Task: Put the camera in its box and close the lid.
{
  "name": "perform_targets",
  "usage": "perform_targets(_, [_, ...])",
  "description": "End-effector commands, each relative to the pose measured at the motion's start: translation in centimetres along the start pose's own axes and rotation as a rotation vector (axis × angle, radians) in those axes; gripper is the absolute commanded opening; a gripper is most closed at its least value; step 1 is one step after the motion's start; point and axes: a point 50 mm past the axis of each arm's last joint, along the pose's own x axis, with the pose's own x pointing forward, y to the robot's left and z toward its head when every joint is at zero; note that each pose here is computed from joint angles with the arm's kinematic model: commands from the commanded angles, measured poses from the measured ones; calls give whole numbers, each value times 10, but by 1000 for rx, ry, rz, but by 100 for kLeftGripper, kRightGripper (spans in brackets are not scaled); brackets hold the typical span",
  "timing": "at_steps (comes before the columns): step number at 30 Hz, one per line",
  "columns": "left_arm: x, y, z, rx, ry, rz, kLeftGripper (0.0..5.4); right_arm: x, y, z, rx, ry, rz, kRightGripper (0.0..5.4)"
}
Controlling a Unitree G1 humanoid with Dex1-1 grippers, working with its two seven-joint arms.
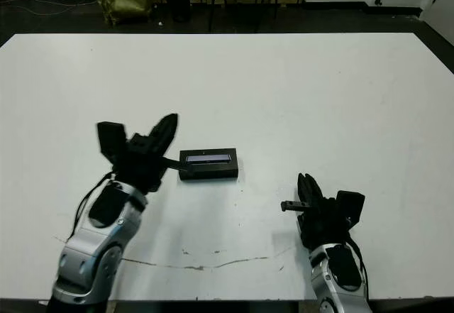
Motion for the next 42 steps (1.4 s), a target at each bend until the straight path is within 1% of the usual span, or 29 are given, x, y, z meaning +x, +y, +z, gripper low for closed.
perform_targets(1, [10,-8,-8,-22,64,4,2,-2,-1,-7,14,34,-26,0])
perform_targets(5, [21,-16,-18,-15,79,7,2,-2,-1,-8,18,48,-37,0])
perform_targets(9, [30,-21,-36,15,123,27,2,-2,-1,-11,37,40,-31,0])
perform_targets(11, [32,-23,-45,18,148,33,2,-2,-1,-11,46,39,-30,0])
perform_targets(14, [31,-26,-60,49,209,59,2,-3,-2,-10,18,45,-33,0])
perform_targets(18, [27,-23,-79,77,266,73,2,-3,-2,-9,12,42,-29,0])
perform_targets(20, [24,-22,-87,80,290,74,2,-2,-2,-9,31,39,-26,0])
perform_targets(24, [14,-23,-104,152,331,60,2,-2,-2,-9,34,39,-25,0])
perform_targets(26, [8,-23,-113,152,348,49,2,-2,-2,-9,31,43,-21,0])
perform_targets(29, [0,-23,-125,151,415,49,2,-3,-2,-8,4,43,-19,0])
perform_targets(30, [-2,-22,-127,155,430,48,2,-3,-2,-7,-2,42,-18,0])
perform_targets(33, [-8,-22,-133,176,497,56,2,-4,-1,-7,29,54,-24,0])
perform_targets(35, [-11,-23,-136,191,532,67,2,-4,-1,-7,27,58,-24,0])
perform_targets(42, [-13,-18,-139,172,573,68,2,-4,-1,-8,2,52,-28,0])
